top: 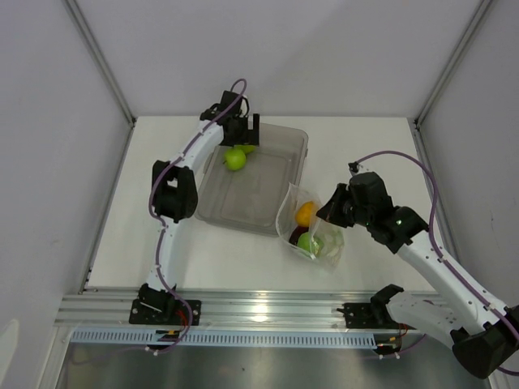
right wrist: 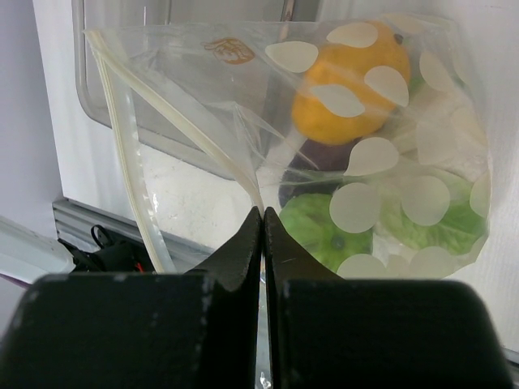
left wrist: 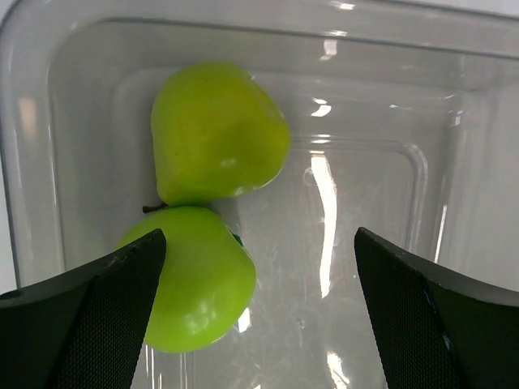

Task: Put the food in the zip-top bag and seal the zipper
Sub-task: Pick up the fake fruit from the bin.

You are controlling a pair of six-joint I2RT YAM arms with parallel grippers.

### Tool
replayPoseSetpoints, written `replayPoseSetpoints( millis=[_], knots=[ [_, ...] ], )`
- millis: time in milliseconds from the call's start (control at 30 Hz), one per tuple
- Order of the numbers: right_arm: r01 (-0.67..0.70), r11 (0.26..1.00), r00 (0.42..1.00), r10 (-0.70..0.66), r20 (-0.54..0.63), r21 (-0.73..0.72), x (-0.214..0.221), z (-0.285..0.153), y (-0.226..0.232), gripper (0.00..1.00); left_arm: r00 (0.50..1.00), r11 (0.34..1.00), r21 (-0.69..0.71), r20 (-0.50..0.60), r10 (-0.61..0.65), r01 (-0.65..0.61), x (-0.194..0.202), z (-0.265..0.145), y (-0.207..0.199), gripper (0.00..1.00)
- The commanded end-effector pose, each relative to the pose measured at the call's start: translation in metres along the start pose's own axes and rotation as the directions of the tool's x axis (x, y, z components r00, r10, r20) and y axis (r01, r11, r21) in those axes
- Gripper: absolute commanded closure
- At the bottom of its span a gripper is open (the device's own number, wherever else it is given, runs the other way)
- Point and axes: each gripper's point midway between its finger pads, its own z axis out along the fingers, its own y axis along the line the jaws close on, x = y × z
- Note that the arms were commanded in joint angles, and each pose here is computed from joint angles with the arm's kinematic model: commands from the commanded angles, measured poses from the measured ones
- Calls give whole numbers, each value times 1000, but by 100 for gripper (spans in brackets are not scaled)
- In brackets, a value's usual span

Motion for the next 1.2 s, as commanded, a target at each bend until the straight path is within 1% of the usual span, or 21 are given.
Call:
replayPoseSetpoints(
  millis=[0,100,300,367,400,433,467,500,567,633,733,967,1167],
  knots=[
    [6,999,999,-5,34,-35,-8,-6,8,100,997,994,-86,-34,-64,61,11,2,13,0],
    [2,999,999,0,38,-42,-8,-8,9,100,997,988,-139,-33,-68,63,16,2,23,1],
    [0,999,999,2,39,-52,-9,-9,11,100,996,990,-117,-45,-81,76,20,-2,19,0],
    [-3,998,999,5,43,-56,-10,-10,12,100,993,989,-113,-67,-98,90,30,-2,18,1],
    [-4,998,999,7,40,-57,-9,-10,12,100,991,989,-120,-85,-102,91,42,-3,20,0],
    [-7,998,999,10,39,-59,-9,-9,12,100,992,988,-124,-74,-104,95,41,-7,20,0],
    [-7,998,999,10,40,-64,-9,-10,13,100,990,985,-140,-86,-116,103,52,-7,23,0],
    [-6,998,999,8,36,-66,-8,-10,13,100,993,986,-128,-47,-111,104,43,-20,18,1],
    [-11,997,999,14,36,-72,-8,-11,14,100,992,984,-135,-26,-122,117,48,-22,20,1],
    [-16,997,999,19,43,-82,-9,-15,16,100,992,981,-148,2,-128,126,44,-33,21,1],
    [-19,997,999,23,44,-81,-8,-17,15,100,991,977,-168,-20,-136,131,53,-37,22,1],
    [-30,996,998,35,48,-89,-4,-23,13,100,995,982,-168,-36,-88,81,69,-47,2,0],
    [-26,995,998,32,61,-96,-6,-29,14,100,993,966,-238,-40,-110,97,82,-48,9,1]
  ],
)
